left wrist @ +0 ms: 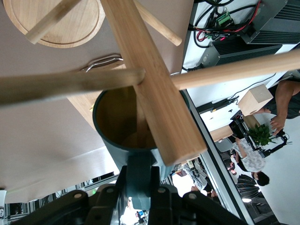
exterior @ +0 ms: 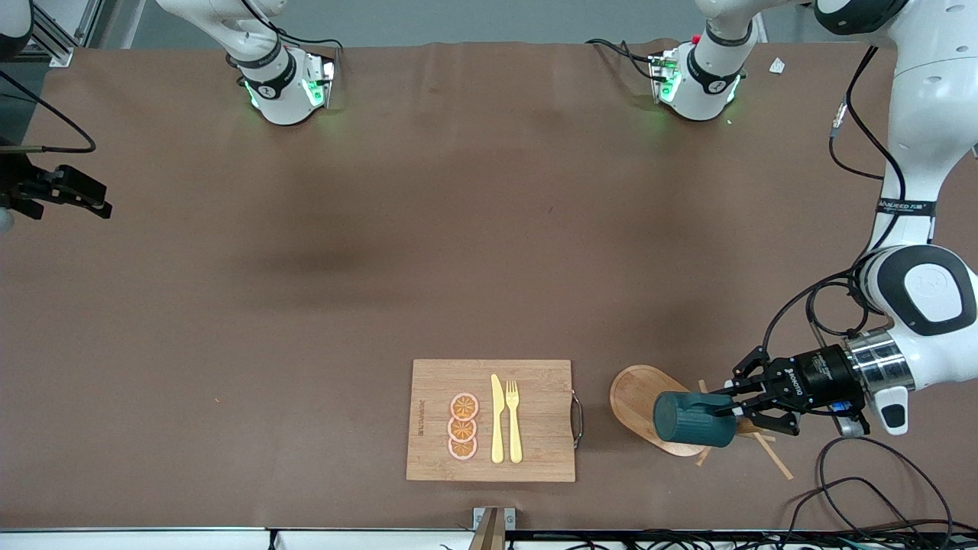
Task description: Pass cup and hang on rack
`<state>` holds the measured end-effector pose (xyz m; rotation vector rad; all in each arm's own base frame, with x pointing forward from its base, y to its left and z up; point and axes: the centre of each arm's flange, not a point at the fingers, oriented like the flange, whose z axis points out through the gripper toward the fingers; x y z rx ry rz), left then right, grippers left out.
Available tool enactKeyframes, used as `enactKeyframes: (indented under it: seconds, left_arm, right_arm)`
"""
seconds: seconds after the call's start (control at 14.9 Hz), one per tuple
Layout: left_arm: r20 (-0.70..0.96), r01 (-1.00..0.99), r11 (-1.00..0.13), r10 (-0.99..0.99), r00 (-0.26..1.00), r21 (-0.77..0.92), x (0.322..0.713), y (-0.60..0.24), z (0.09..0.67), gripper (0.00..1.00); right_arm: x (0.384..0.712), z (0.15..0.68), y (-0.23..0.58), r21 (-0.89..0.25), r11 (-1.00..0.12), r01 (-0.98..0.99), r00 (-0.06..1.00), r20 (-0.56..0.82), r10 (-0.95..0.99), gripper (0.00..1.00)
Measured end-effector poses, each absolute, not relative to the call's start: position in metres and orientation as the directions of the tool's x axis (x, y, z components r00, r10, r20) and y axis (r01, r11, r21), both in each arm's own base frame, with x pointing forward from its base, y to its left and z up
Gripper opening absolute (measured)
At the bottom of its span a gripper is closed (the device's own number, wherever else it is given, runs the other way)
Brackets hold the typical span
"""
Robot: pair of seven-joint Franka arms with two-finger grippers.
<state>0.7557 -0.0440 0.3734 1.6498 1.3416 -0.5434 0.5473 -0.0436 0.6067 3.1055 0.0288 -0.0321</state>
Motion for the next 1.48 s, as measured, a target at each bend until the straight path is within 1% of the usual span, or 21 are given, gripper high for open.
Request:
enactKeyframes:
  seconds: [1.14,1.21,1.28,1.34,1.48]
  left_arm:
    - [-0.794,0.930,0.016,0.526,0.304,0.367,0.757,-0.028,0.358,0.21]
    - [-0.794,0.930,0.015,0.526,0.304,0.366,0.757,-0.028,0.358,0.26]
    - [-0.794,0.930,0.015,0.526,0.304,0.366,0.757,-0.028,0.358,0.26]
    - [-0.795,0.931,0.013,0.525,0.305,0.366,0.756,-0.029,0.358,0.30]
    - [-0.795,0.930,0.010,0.522,0.309,0.368,0.756,-0.031,0.360,0.49]
  right_arm:
    - [0.547,0.607,-0.043,0.036,-0.999,0.020,1.000,-0.020,0.019,1.00]
    - [0.547,0.607,-0.043,0.036,-0.999,0.020,1.000,-0.020,0.020,1.00]
    - [0.547,0.607,-0.042,0.036,-0.999,0.021,1.000,-0.020,0.020,1.00]
    - [0.548,0.607,-0.042,0.036,-0.999,0.022,1.000,-0.020,0.021,1.00]
    - [0.548,0.607,-0.042,0.036,-0.999,0.023,1.000,-0.019,0.022,1.00]
